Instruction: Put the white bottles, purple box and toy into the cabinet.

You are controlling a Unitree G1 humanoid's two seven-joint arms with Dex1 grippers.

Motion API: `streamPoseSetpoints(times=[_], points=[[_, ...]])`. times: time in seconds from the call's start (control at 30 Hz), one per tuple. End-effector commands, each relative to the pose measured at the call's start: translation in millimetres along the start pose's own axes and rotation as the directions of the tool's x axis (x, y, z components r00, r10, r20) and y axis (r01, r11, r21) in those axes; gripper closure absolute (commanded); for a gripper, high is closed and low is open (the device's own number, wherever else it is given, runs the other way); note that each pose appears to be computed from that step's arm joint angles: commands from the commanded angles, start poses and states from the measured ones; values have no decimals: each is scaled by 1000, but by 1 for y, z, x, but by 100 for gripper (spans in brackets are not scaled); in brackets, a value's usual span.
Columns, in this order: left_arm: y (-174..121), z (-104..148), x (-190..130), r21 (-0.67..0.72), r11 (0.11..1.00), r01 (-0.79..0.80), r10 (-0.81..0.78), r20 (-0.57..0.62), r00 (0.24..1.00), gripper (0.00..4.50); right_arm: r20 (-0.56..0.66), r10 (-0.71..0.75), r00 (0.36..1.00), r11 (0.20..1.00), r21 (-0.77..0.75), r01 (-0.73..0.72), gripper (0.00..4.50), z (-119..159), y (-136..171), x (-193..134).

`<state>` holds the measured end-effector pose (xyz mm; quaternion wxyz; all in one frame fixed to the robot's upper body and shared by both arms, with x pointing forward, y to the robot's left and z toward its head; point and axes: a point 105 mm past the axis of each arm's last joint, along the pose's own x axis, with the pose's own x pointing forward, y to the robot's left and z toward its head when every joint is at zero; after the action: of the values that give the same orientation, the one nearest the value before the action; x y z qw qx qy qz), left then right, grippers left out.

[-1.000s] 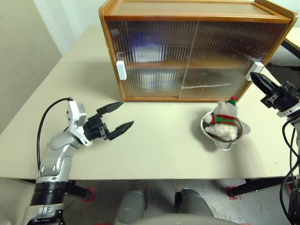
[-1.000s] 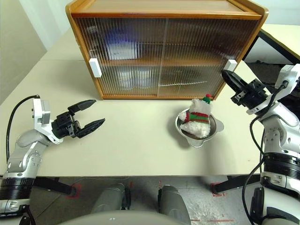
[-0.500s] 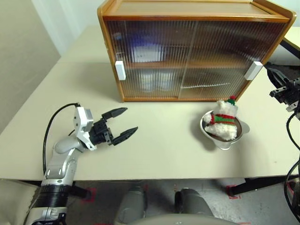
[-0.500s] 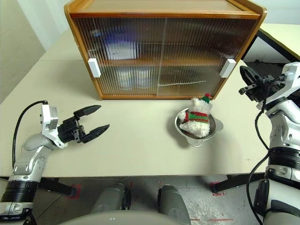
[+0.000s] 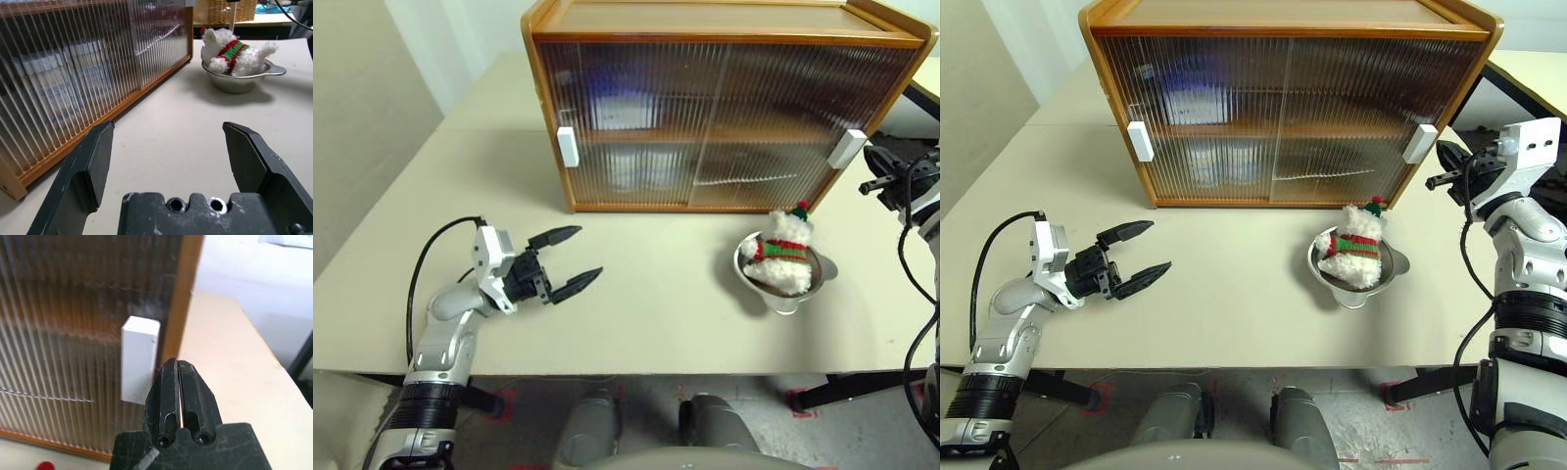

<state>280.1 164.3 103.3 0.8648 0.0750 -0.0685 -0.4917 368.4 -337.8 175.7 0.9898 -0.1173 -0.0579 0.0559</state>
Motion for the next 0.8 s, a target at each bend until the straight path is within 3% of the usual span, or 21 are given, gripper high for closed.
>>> streamPoseSetpoints(times=[0.03, 0.63, 0.8], points=[[-1, -2, 2, 7, 1000, 22, -22, -14, 1000, 0, -23, -3, 1000, 1000, -14, 3, 445, -1, -1, 3], [-6, -5, 1, -18, 999, 26, -26, -2, 1000, 0, -2, 131, 991, 991, 34, -130, 445, 0, 30, 18], [-5, 3, 1, -55, 998, 4, 0, 71, 997, 0, 8, 181, 983, 982, 45, -182, 445, 1, 44, 24]])
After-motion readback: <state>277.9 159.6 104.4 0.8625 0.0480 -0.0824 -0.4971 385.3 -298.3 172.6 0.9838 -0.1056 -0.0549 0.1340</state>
